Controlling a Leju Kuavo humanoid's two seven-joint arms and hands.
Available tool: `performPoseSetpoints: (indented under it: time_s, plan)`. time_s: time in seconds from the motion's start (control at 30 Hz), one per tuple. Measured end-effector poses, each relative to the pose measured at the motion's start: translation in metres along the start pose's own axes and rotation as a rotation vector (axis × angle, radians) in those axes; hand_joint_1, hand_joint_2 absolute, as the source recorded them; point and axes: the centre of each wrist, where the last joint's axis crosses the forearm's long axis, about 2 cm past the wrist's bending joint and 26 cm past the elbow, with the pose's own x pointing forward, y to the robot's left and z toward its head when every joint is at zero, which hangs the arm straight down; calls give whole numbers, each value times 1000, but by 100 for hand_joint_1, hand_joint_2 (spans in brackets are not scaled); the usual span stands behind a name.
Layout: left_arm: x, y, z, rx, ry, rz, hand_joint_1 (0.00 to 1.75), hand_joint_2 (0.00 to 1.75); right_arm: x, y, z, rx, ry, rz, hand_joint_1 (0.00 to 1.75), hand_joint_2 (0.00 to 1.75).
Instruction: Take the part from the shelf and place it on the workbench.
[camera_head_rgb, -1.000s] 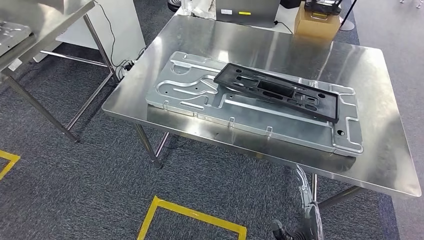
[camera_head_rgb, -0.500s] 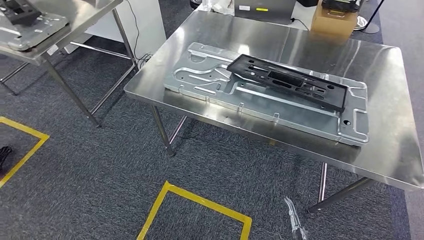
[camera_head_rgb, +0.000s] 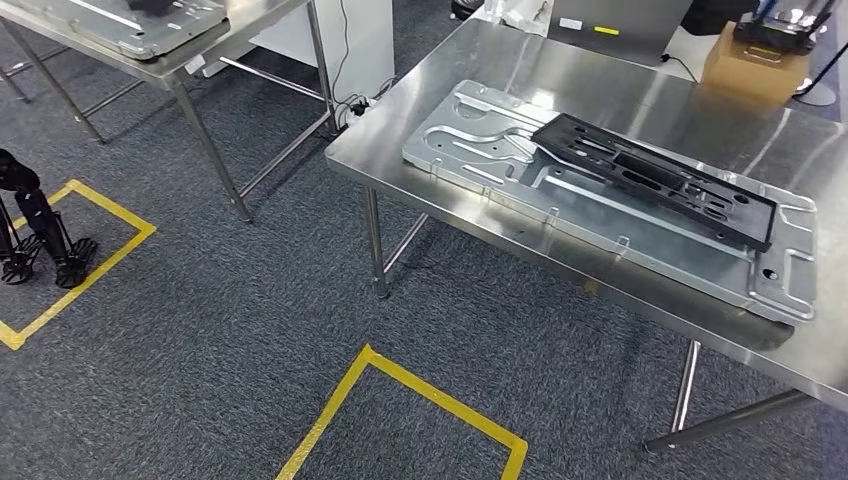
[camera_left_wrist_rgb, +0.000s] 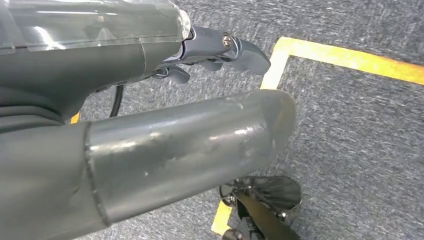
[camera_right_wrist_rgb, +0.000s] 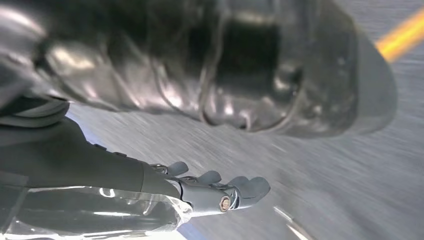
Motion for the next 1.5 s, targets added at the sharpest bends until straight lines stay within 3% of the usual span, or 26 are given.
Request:
performPoseSetpoints:
  time_s: [0.2,0.4,0.73,1.5]
  plan:
    - [4,-5,0,-3,-7,1,0,0,-14,36,6,142,350,-125,0,0]
    - [7,-5,-1,-3,-10,-7,0,0,-12,57,12,286,535,-192,0,0]
    - [5,-5,-1,1,-4,-10,0,0,-1,66,11,367,568,-234,0,0]
    - [4,-4,-1,12,3,-16,0,0,-8,62,8,449,561,-192,0,0]
